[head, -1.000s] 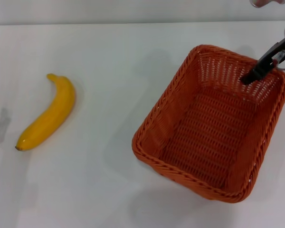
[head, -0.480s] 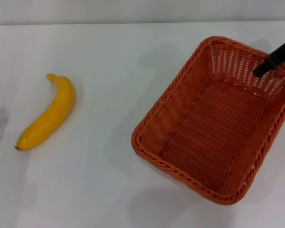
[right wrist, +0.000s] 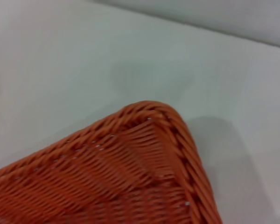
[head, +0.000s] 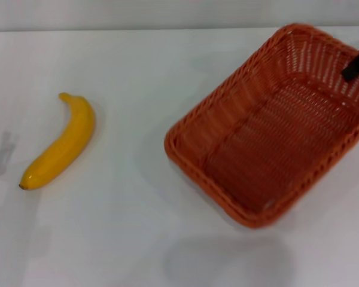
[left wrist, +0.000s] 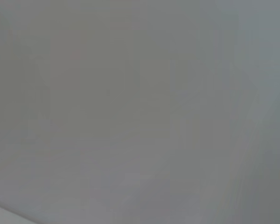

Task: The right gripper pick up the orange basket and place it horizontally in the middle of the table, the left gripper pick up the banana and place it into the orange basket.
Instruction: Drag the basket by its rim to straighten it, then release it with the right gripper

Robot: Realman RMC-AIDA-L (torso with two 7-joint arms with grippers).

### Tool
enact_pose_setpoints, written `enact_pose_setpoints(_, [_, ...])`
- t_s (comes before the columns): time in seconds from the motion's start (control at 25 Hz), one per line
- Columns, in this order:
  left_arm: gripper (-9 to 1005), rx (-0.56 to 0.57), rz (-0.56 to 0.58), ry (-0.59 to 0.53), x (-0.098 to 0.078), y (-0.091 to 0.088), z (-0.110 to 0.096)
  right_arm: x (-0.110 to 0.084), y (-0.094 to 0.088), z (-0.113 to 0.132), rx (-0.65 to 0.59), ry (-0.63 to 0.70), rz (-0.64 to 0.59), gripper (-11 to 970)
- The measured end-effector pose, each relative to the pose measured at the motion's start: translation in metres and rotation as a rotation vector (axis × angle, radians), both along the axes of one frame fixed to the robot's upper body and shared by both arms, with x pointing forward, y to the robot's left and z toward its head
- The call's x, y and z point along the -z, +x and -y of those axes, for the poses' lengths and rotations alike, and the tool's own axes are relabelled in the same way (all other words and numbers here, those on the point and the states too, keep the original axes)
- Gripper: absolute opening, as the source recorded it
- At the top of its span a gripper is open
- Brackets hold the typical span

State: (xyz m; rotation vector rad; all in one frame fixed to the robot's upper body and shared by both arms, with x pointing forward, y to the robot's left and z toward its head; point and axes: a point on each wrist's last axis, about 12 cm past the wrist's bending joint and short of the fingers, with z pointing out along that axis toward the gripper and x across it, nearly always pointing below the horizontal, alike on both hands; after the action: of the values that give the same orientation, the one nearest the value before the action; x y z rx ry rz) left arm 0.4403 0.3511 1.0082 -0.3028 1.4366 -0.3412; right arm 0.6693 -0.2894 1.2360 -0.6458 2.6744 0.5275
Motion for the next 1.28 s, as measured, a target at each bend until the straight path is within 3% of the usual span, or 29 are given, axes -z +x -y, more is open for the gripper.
enact_pose_setpoints(0.2, [856,0.003,0.005,0.000,-0.001,0.001,0.001,-0.011,-0.001,0.010,0.085,0.112,-0.028,171])
enact_pose_setpoints(0.48, [856,0.007,0.018,0.010,-0.004,0.008,0.000,-0.005,-0.007,0.024,0.270,0.321,-0.070,170])
enact_pose_setpoints(0.76, [856,0.016,0.034,0.020,-0.008,0.016,0.000,0.019,-0.015,0.027,0.375,0.483,-0.055,178])
enact_pose_setpoints(1.2, [856,0.010,0.036,0.022,-0.009,0.016,-0.002,0.057,-0.036,0.017,0.356,0.535,-0.053,189])
enact_pose_setpoints(1.28, [856,0.006,0.037,0.021,-0.009,0.016,-0.003,0.060,-0.038,0.016,0.359,0.542,-0.056,248])
